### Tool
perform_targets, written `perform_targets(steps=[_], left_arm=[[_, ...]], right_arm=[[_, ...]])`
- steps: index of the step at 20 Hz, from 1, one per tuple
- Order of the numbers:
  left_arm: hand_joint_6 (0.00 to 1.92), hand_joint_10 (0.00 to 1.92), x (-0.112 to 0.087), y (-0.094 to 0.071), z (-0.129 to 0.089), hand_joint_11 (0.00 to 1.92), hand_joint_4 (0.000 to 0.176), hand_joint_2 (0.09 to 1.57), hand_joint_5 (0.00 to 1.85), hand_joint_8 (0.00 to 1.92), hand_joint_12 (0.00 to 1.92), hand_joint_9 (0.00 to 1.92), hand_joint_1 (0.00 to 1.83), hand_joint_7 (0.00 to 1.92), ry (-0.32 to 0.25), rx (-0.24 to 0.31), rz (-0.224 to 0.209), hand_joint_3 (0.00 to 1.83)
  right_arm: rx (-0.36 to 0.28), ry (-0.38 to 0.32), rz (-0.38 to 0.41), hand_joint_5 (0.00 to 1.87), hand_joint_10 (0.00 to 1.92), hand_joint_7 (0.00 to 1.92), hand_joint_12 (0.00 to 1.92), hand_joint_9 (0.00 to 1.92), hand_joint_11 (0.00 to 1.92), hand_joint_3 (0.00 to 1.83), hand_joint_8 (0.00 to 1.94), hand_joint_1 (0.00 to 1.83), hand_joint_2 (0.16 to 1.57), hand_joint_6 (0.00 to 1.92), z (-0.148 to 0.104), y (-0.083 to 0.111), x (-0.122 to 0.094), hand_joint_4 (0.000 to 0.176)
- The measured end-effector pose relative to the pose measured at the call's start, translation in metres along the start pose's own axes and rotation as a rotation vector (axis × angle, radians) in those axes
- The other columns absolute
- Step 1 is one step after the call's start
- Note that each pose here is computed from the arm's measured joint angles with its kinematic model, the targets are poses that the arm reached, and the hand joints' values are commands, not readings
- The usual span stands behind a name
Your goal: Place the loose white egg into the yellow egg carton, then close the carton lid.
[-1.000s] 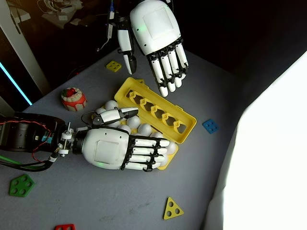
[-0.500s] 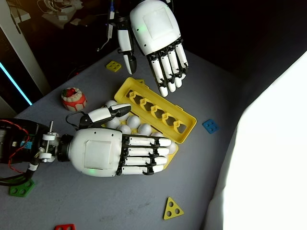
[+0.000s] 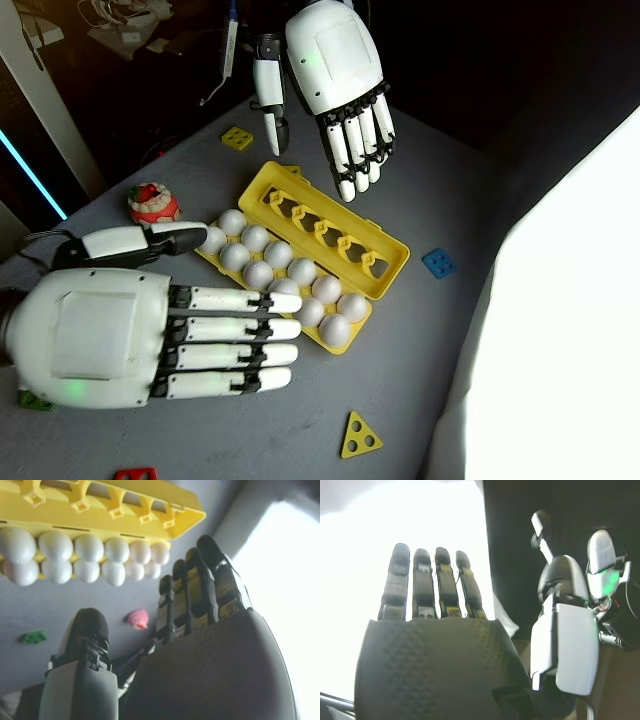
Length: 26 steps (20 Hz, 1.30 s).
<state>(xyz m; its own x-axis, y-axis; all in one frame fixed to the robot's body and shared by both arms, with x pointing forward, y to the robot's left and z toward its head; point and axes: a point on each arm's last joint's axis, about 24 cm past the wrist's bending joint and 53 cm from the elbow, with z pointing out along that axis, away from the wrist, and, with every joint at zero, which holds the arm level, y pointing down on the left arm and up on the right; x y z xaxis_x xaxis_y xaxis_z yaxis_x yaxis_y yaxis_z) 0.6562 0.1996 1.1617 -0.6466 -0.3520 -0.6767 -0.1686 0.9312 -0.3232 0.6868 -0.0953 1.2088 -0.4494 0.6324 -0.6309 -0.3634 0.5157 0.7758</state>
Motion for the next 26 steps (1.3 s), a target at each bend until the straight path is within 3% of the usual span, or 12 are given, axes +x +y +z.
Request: perform_targets(steps=[2, 7, 10, 13, 16, 18, 19, 21, 26], left_arm=[[0.01, 0.01, -0.004, 0.011, 0.005, 0.0, 0.005, 1.29, 0.25, 0.01, 0.89, 0.27, 0.36, 0.3, -0.006, -0.027, -0.093, 0.0], [0.02, 0.02, 0.008, 0.035, 0.015, 0.0, 0.0, 1.27, 0.41, 0.01, 1.13, 0.38, 0.29, 0.43, 0.01, -0.097, -0.27, 0.0], [0.02, 0.03, 0.008, 0.045, 0.02, 0.0, 0.0, 1.29, 0.43, 0.01, 1.22, 0.42, 0.23, 0.47, -0.003, -0.121, -0.373, 0.0], [0.01, 0.05, 0.008, 0.064, 0.025, 0.0, 0.0, 1.3, 0.43, 0.02, 1.32, 0.48, 0.23, 0.51, -0.024, -0.171, -0.455, 0.0], [0.01, 0.05, 0.018, 0.074, 0.029, 0.0, 0.0, 1.29, 0.45, 0.02, 1.37, 0.49, 0.28, 0.53, -0.022, -0.202, -0.567, 0.0], [0.01, 0.05, 0.022, 0.08, 0.032, 0.0, 0.0, 1.29, 0.44, 0.02, 1.37, 0.5, 0.29, 0.53, -0.026, -0.223, -0.61, 0.0], [0.01, 0.05, 0.023, 0.084, 0.033, 0.0, 0.0, 1.29, 0.44, 0.01, 1.38, 0.5, 0.29, 0.53, -0.034, -0.234, -0.623, 0.0], [0.01, 0.05, 0.032, 0.09, 0.036, 0.0, 0.0, 1.29, 0.46, 0.02, 1.38, 0.51, 0.28, 0.53, -0.034, -0.264, -0.659, 0.0], [0.01, 0.05, 0.048, 0.09, 0.043, 0.0, 0.0, 1.29, 0.46, 0.01, 1.4, 0.51, 0.26, 0.54, -0.018, -0.274, -0.745, 0.0]], right_arm=[[0.028, 0.009, -0.049, 0.23, 0.01, 0.2, 0.22, 0.12, 0.0, 0.02, 0.0, 0.03, 1.18, 0.02, -0.015, -0.005, -0.007, 0.0], [0.074, 0.109, -0.192, 0.23, 0.0, 0.16, 0.21, 0.09, 0.0, 0.01, 0.0, 0.03, 1.22, 0.01, -0.046, -0.009, 0.005, 0.0], [0.103, 0.115, -0.213, 0.25, 0.01, 0.19, 0.24, 0.12, 0.0, 0.0, 0.0, 0.05, 1.22, 0.01, -0.063, -0.011, -0.001, 0.0], [0.178, 0.136, -0.242, 0.22, 0.01, 0.17, 0.12, 0.1, 0.0, 0.0, 0.0, 0.08, 1.22, 0.0, -0.083, -0.033, -0.006, 0.0], [0.179, 0.117, -0.271, 0.2, 0.0, 0.16, 0.1, 0.08, 0.0, 0.0, 0.0, 0.06, 1.22, 0.0, -0.089, -0.032, -0.016, 0.0], [0.176, 0.093, -0.279, 0.19, 0.0, 0.14, 0.03, 0.07, 0.0, 0.0, 0.0, 0.06, 1.22, 0.0, -0.093, -0.031, -0.026, 0.0], [0.183, 0.094, -0.288, 0.2, 0.01, 0.17, 0.11, 0.1, 0.0, 0.0, 0.0, 0.08, 1.21, 0.0, -0.095, -0.033, -0.028, 0.0], [0.207, 0.11, -0.304, 0.18, 0.0, 0.14, 0.07, 0.07, 0.0, 0.0, 0.0, 0.07, 1.21, 0.0, -0.099, -0.04, -0.028, 0.0], [0.206, 0.128, -0.313, 0.23, 0.01, 0.2, 0.33, 0.12, 0.0, 0.0, 0.0, 0.09, 1.21, 0.01, -0.098, -0.04, -0.02, 0.0]])
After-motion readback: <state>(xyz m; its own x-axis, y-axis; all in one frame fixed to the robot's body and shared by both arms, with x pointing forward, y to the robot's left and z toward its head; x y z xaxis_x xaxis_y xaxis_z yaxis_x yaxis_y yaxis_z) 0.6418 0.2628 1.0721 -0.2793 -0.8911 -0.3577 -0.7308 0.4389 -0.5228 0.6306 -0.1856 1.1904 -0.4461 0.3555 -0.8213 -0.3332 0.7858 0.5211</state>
